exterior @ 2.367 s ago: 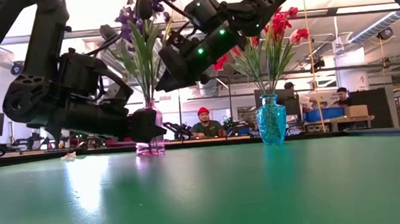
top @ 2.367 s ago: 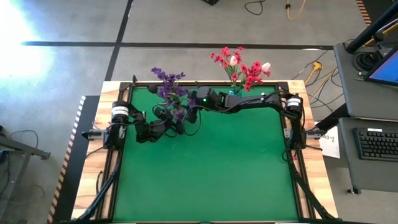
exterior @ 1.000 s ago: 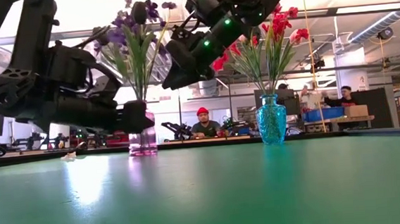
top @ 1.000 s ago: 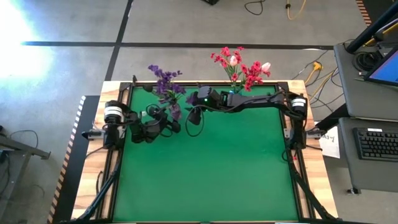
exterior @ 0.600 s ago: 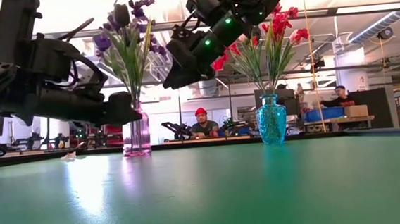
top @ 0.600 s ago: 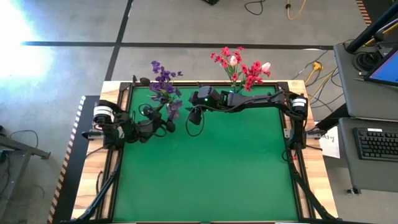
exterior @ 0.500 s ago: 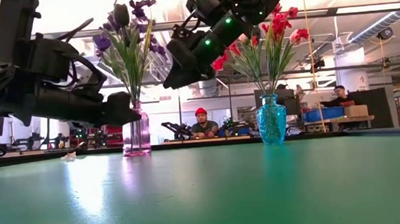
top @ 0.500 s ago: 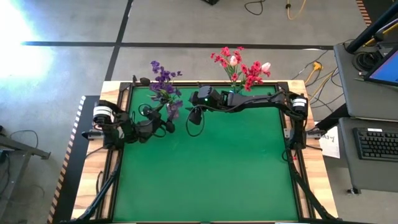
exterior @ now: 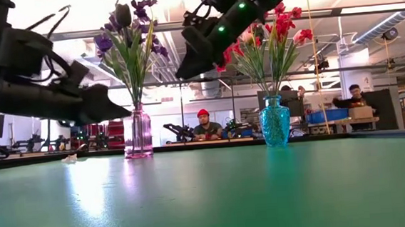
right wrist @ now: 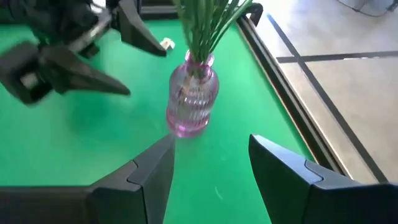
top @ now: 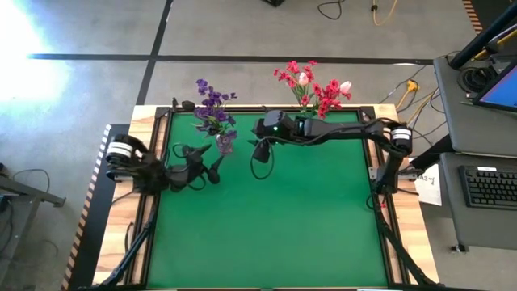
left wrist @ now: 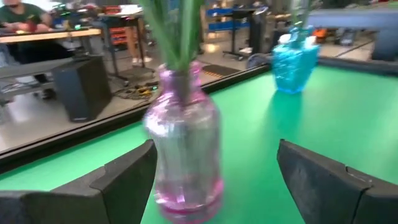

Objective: Sort flowers into vase by color
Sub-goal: Return to Home Position

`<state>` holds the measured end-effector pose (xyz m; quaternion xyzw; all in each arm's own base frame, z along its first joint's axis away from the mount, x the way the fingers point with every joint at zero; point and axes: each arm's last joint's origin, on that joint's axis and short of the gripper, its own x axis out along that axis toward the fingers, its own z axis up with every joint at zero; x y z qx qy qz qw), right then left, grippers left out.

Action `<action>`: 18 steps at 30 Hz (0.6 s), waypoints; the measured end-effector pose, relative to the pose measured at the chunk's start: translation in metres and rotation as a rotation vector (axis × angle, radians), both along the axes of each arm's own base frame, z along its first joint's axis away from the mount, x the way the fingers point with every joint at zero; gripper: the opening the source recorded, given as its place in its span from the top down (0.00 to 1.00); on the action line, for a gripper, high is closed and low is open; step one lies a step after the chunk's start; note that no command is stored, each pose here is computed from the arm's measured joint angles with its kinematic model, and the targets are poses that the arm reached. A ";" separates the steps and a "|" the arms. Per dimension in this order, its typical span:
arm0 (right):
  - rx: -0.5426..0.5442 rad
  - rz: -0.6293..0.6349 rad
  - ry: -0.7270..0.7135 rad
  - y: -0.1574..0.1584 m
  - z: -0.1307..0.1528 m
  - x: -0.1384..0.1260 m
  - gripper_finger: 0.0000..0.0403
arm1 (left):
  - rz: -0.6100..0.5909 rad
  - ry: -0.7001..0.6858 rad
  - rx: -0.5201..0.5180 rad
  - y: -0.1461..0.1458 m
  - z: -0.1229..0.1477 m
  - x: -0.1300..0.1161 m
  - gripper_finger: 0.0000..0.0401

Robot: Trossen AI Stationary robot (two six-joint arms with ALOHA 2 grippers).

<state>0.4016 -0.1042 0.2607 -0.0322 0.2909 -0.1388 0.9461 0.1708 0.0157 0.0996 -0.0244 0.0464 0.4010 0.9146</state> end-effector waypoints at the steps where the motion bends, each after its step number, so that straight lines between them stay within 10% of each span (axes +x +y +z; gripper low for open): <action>1: -0.002 0.003 0.004 0.001 0.000 -0.004 0.51 | -0.017 -0.008 0.000 -0.003 0.001 0.000 0.21; 18: -0.065 0.146 -0.277 0.075 0.046 -0.129 0.51 | -0.282 -0.191 0.165 -0.075 0.071 0.027 0.26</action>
